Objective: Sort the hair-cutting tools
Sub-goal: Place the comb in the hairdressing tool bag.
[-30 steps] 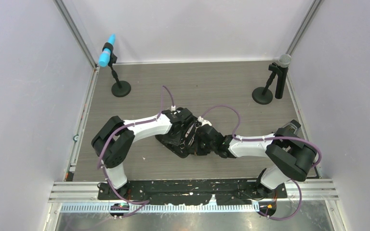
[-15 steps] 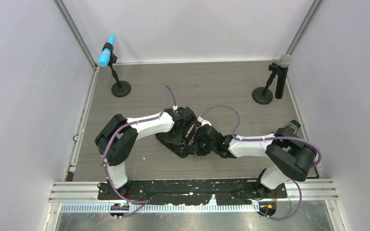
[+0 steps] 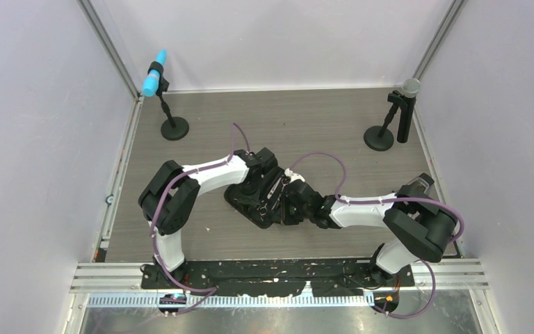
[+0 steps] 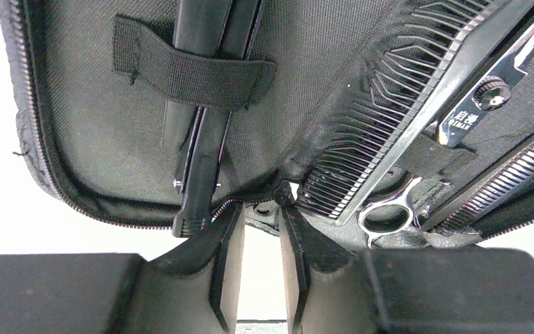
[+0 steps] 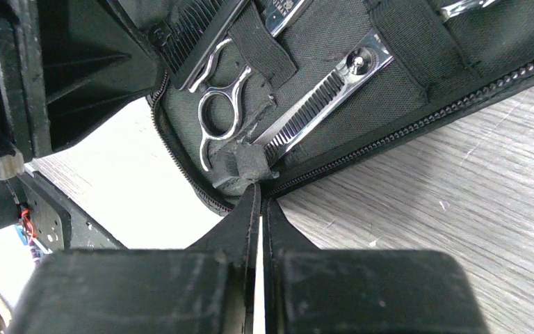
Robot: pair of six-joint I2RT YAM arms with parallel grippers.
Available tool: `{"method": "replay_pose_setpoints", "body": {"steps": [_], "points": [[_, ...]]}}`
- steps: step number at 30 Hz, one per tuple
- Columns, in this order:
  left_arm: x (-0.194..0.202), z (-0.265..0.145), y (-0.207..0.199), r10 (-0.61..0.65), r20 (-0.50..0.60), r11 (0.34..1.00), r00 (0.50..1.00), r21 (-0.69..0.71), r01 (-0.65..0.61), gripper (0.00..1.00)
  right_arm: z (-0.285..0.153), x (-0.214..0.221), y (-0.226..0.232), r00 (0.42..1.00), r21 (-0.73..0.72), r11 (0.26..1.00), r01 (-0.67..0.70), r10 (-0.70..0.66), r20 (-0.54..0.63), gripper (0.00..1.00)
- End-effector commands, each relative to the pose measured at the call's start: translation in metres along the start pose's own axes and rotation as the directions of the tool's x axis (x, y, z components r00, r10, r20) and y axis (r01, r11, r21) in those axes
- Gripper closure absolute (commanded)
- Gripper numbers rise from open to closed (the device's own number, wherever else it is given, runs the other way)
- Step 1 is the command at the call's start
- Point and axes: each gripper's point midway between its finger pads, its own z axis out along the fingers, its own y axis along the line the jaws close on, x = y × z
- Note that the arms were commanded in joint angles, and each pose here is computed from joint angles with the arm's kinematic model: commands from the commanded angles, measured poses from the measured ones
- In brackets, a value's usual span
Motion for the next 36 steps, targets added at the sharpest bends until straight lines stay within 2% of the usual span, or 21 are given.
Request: {"method": "replay_pose_setpoints", "body": {"steps": [1, 15, 20, 36], "points": [[0.001, 0.036, -0.007, -0.027, -0.015, 1.0, 1.0, 0.009, 0.027, 0.74, -0.005, -0.001, 0.011, 1.0, -0.043, 0.999, 0.021, -0.021, -0.007, 0.95], [-0.001, 0.021, -0.006, -0.033, 0.039, 0.998, 0.999, 0.045, 0.031, 1.0, -0.008, -0.003, 0.01, 1.0, -0.036, 0.999, 0.024, -0.024, 0.005, 0.95], [0.006, 0.007, -0.001, -0.025, 0.055, 0.998, 0.998, 0.067, 0.021, 1.0, -0.008, -0.004, 0.004, 1.0, -0.006, 1.0, 0.011, -0.011, 0.013, 0.95], [0.056, -0.019, 0.004, 0.054, 0.0, 0.989, 0.999, 0.137, -0.053, 1.0, -0.011, -0.01, -0.02, 0.997, 0.111, 0.993, -0.049, 0.042, 0.064, 0.95]]}}
